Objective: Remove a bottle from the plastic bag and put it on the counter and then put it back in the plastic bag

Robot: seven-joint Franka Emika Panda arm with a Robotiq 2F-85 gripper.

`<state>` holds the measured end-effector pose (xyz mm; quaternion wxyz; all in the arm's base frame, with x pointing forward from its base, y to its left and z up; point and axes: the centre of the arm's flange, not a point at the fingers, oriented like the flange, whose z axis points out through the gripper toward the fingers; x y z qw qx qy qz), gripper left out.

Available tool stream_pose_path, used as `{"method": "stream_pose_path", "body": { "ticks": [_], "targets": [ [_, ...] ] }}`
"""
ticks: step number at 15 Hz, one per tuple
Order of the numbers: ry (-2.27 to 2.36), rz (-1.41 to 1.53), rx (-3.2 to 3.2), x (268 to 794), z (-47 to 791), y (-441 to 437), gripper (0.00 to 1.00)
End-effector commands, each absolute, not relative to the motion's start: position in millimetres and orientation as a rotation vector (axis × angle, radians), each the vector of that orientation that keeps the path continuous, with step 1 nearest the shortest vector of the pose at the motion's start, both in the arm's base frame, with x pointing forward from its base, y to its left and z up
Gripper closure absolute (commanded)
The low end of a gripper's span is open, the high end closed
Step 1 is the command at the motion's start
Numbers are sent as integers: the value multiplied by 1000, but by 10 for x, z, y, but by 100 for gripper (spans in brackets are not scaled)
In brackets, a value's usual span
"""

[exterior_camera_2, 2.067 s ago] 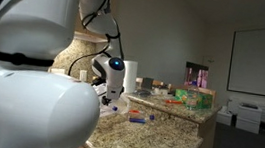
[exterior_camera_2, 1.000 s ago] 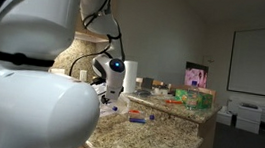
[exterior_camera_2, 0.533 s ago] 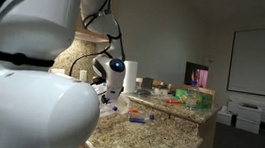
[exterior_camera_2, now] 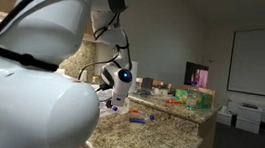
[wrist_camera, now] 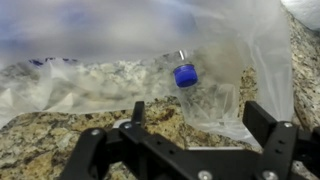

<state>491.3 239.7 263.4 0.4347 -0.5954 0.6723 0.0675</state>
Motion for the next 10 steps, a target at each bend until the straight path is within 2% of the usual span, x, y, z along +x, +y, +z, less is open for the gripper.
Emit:
{"method": "stream_pose_path", "body": {
  "ticks": [1,10],
  "targets": [
    [1582,291,-1492,5088,2612,2519,0],
    [1508,428,-1585,5574,2382,2897,0]
  ]
}}
